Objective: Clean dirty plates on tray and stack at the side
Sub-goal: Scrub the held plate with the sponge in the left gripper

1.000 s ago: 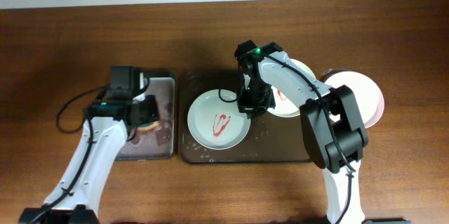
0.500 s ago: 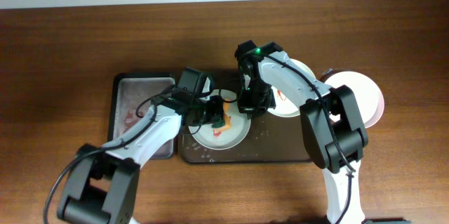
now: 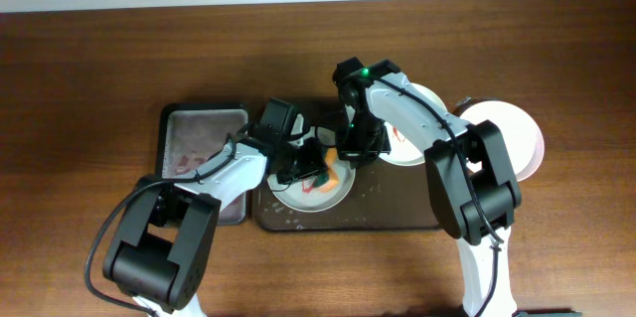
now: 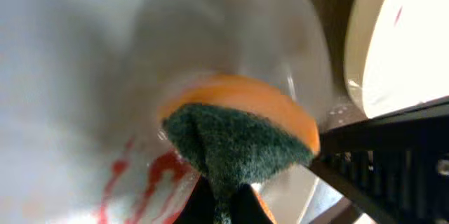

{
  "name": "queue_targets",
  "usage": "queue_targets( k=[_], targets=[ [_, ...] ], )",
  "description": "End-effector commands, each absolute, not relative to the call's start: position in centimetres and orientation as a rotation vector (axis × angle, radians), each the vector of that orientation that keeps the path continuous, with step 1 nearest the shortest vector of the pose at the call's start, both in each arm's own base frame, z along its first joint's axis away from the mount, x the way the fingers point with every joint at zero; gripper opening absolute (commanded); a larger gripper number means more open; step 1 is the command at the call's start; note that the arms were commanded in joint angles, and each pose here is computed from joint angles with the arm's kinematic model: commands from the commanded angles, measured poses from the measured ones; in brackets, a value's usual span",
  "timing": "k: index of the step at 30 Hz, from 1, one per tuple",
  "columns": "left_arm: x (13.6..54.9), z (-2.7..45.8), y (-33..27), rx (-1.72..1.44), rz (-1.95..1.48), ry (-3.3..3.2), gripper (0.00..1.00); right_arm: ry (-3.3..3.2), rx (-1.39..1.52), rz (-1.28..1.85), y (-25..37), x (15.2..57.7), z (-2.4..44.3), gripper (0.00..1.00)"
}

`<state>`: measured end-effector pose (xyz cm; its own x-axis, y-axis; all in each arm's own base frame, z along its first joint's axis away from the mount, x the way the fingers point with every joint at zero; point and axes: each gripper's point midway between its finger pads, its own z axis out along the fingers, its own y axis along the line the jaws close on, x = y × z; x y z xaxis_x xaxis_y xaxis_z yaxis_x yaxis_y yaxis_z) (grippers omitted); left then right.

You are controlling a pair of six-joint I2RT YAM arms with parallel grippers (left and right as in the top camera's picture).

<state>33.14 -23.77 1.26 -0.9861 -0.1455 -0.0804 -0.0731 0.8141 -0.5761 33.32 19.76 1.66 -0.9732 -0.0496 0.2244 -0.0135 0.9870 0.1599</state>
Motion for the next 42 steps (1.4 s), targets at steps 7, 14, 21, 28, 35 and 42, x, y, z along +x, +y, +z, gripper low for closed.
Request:
queue_targets(
  k=[7,14,21,28,35,42],
  targets=[
    [32.5,-0.6,-18.0,-0.085,-0.393,2.939,0.0,-2.898,0.046,-0.227,19.4,33.1,1.9,0.04],
    [34.2,5.5,-17.6,-0.031,-0.404,2.763,0.0,-2.898,0.047,-0.227,19.4,33.1,1.9,0.04],
    [33.6,4.2,-20.9,-0.15,-0.604,2.808,0.0,-2.898,0.046,-0.227,19.4,33.1,1.9,0.04],
    [33.2,1.7,-24.6,-0.156,-0.874,2.859,0.0,-2.893,0.045,-0.223,19.3,33.0,1.9,0.04],
    [33.0,-0.8,-19.8,-0.159,-0.497,2.919,0.0,-2.892,0.045,-0.223,19.3,33.0,1.9,0.04],
    [34.9,3.7,-17.1,-0.077,-0.441,2.791,0.0,-2.891,0.047,-0.222,19.3,32.9,1.9,0.04]
  ],
)
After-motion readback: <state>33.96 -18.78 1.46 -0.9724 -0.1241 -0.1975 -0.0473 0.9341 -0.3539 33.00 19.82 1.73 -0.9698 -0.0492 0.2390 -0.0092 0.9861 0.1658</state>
